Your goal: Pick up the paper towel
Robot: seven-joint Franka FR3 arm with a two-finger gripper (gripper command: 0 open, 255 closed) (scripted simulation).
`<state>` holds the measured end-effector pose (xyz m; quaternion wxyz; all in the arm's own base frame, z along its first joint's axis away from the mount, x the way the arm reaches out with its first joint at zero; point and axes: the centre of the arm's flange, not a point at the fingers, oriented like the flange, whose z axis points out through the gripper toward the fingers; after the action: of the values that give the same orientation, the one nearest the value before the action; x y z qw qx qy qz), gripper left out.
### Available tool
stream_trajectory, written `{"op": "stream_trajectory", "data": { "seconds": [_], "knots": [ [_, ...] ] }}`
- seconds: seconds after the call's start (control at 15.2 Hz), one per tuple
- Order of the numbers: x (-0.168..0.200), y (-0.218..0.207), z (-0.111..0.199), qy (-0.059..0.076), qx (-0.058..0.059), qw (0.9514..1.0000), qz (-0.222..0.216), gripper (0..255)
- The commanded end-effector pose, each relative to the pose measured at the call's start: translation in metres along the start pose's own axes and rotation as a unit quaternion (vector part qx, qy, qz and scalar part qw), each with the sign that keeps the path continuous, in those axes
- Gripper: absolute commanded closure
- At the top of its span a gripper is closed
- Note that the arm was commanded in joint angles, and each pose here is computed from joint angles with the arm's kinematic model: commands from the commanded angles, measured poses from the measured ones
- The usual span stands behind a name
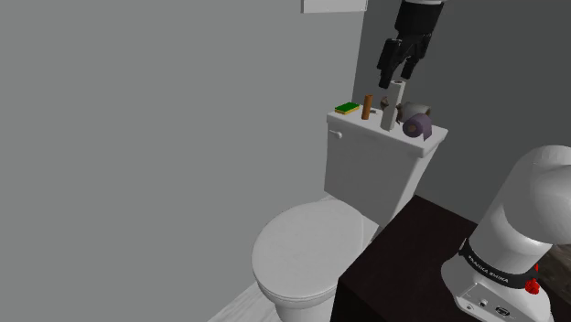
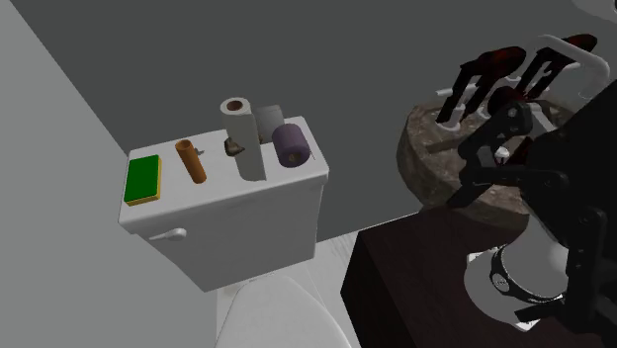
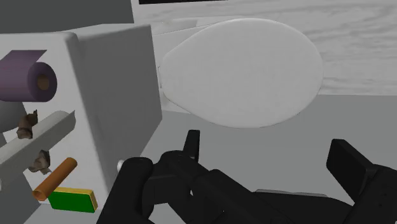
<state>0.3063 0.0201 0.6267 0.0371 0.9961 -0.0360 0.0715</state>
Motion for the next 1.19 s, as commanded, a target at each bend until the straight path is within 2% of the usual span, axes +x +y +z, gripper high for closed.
{"op": "stream_trajectory", "data": {
  "seconds": [0.0,1.12],
  "knots": [
    [0.0,0.0,0.0,0.0,0.0,1.0,0.0,0],
    [0.098,0.193,0.072,-0.027,-0.001,0.9988,0.04,0]
  ]
}}
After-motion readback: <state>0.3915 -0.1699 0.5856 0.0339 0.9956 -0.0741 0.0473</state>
